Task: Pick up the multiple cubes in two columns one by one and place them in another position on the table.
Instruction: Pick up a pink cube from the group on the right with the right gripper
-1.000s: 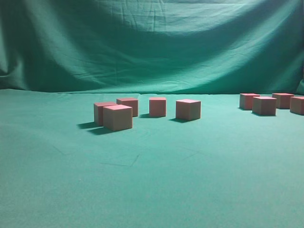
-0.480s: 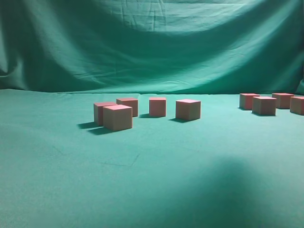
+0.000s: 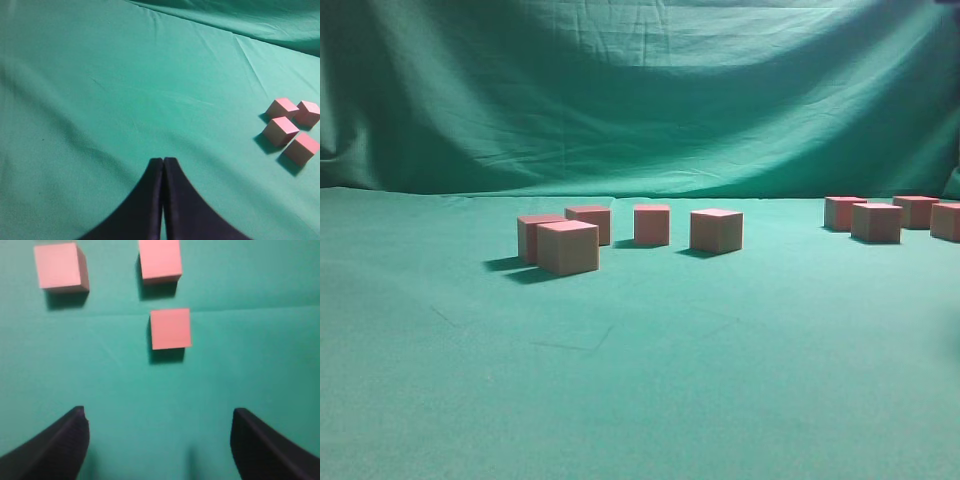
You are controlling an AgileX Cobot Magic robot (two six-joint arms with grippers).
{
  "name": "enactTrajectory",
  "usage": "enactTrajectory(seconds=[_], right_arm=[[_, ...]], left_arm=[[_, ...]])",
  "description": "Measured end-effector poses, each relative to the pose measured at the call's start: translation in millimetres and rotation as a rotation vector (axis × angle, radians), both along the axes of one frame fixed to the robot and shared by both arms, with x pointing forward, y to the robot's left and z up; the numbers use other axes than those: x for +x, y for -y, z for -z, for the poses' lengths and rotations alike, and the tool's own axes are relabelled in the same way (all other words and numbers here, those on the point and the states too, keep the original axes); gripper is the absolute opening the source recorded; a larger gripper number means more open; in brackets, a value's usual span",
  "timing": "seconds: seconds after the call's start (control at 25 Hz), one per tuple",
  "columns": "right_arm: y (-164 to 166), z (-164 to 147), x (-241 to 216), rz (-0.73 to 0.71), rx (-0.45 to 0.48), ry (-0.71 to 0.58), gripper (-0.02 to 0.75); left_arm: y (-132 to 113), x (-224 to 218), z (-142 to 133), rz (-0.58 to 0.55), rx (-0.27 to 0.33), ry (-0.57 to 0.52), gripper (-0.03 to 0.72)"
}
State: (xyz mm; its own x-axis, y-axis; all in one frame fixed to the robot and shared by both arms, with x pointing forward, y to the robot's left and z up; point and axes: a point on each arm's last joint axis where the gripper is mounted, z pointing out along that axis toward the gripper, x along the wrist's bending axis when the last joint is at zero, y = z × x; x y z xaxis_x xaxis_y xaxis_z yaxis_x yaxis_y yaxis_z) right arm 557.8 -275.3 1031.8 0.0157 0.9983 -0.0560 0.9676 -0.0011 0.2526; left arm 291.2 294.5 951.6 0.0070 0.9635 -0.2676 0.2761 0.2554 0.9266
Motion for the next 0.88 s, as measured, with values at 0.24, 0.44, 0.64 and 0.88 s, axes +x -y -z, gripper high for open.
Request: enactTrajectory(seconds=[0.24,0.44,0.64,0.88], right_arm=[[22.0,27.8,7.1,0.040,0.052,0.036,0.569],[29.5,60.5,22.9,0.037,0.054,0.015,0.569],[28.9,81.5,33.6,0.015,0.057,0.023,0.569],[29.0,92.7,41.7,0.009,0.056,0.059,0.569]], left_arm=[[0.0,0.0,0.0,0.000,0.000,0.000,0.000],[0.0,0.0,0.0,0.000,0.000,0.000,0.000],[0.0,0.0,0.0,0.000,0.000,0.000,0.000],[0.0,0.0,0.0,0.000,0.000,0.000,0.000]])
